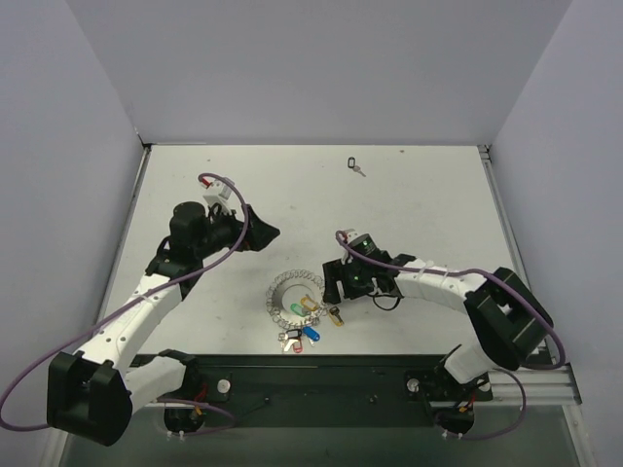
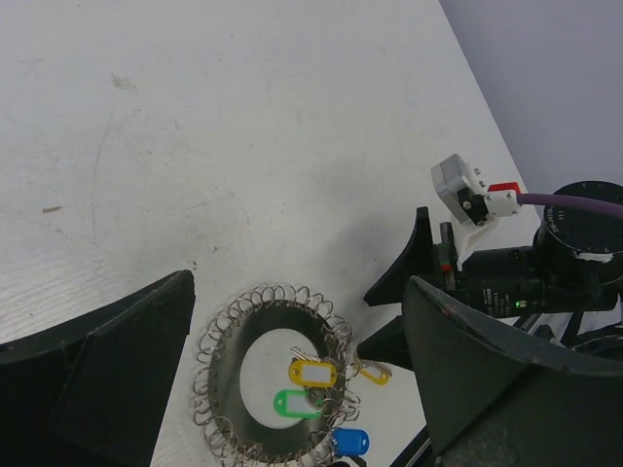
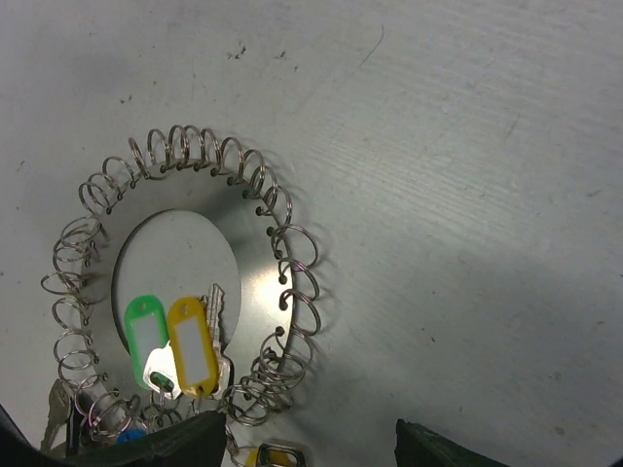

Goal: Put the keys on the keyring

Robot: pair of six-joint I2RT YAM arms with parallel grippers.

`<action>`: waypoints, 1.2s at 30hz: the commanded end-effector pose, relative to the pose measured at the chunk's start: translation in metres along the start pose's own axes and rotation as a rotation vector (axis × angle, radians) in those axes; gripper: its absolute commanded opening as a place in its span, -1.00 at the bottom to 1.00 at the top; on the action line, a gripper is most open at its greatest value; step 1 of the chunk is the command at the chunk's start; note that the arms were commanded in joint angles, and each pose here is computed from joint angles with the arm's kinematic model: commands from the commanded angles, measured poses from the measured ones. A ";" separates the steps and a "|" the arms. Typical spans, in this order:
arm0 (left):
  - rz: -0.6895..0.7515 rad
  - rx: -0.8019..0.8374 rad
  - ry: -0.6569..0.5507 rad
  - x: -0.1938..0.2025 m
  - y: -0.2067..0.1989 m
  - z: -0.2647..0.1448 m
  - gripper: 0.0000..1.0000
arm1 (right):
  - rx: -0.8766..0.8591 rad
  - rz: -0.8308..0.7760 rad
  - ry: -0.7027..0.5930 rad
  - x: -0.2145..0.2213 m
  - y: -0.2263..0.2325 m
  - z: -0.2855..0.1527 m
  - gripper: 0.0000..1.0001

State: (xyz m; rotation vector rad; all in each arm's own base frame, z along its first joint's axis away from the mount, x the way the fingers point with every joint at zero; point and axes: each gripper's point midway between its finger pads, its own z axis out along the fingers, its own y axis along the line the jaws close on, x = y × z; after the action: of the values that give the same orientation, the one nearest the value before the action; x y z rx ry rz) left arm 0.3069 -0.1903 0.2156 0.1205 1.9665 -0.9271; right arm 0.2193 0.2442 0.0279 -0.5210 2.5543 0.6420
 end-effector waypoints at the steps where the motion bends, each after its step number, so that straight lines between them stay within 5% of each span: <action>1: 0.032 0.018 -0.023 -0.014 -0.008 -0.001 0.95 | -0.098 -0.010 -0.015 -0.020 0.024 0.013 0.33; 24: 0.022 -0.013 0.017 0.000 0.004 0.004 0.95 | -0.194 -0.029 0.096 0.014 0.035 0.013 -0.27; 31: 0.021 -0.017 0.011 0.000 0.005 0.003 0.95 | -0.170 -0.020 0.059 0.005 0.032 0.017 -0.94; 36: 0.025 -0.021 0.006 -0.001 0.005 0.001 0.95 | -0.115 -0.026 -0.046 -0.036 0.030 0.015 -1.00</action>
State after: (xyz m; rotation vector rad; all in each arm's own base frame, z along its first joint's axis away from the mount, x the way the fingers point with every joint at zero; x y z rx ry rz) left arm 0.3068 -0.1891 0.1996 0.1247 2.0214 -0.9061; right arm 0.2088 0.2739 0.0137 -0.6210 2.5854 0.8222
